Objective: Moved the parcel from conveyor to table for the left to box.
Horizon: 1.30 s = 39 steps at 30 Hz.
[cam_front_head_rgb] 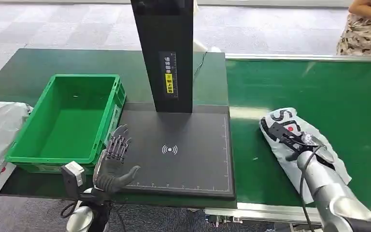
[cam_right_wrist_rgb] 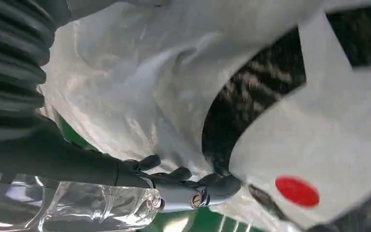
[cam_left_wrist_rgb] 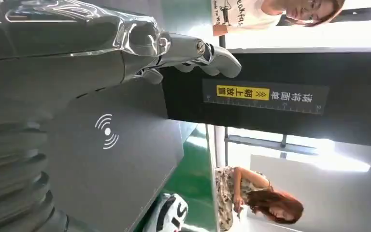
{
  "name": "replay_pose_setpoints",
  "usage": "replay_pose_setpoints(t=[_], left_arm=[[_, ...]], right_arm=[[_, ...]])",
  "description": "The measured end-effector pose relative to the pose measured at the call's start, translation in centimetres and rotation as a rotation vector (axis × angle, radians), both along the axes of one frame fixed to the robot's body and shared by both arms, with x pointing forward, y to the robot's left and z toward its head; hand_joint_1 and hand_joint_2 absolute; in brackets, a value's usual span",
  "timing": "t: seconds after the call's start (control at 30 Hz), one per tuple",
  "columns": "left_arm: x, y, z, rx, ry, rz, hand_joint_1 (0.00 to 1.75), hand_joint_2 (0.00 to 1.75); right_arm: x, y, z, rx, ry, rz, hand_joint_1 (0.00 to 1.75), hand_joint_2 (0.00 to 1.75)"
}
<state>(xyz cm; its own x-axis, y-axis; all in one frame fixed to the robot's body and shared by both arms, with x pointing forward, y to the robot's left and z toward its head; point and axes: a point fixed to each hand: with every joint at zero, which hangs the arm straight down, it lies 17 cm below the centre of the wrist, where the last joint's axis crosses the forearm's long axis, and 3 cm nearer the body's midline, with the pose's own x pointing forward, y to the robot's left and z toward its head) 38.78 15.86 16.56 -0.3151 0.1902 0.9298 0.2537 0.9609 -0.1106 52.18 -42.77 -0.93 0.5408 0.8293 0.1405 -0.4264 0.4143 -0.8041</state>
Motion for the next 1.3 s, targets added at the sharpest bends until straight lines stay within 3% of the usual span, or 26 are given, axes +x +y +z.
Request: replay_pose_setpoints(t=[0.07,0.1,0.23,0.8,0.93,1.17,1.3], left_arm=[[0.0,0.0,0.0,-0.002,0.0,0.0,0.0,1.75],[0.0,0.0,0.0,-0.003,0.0,0.0,0.0,1.75],[0.0,-0.1,-0.1,-0.002,0.003,0.0,0.0,1.75],[0.0,-0.4,-0.6,0.003,0.027,-0.015,0.0,1.75],[-0.1,-0.2,-0.8,0.003,0.036,-0.01,0.0,1.75],[-0.9,0.7,-0.2,-0.006,0.022,0.027,0.0,1.75],[-0.9,1.0,0.2,0.0,-0.001,0.052,0.0,1.75]], right_arm=[[-0.7,0.2,-0.8,-0.005,0.061,0.02,0.0,1.75],[-1.0,0.3,-1.1,-0.002,0.087,0.029,1.75,1.75],[-1.6,1.4,-1.9,0.062,0.147,0.075,1.75,1.75],[-0.4,1.9,-1.1,0.121,0.056,0.092,1.75,1.75],[1.6,2.6,0.8,0.179,-0.135,0.091,1.75,1.75],[6.6,4.8,11.0,0.267,-0.643,0.137,1.75,1.75],[6.8,7.0,16.4,0.314,-0.857,0.214,1.75,1.75]])
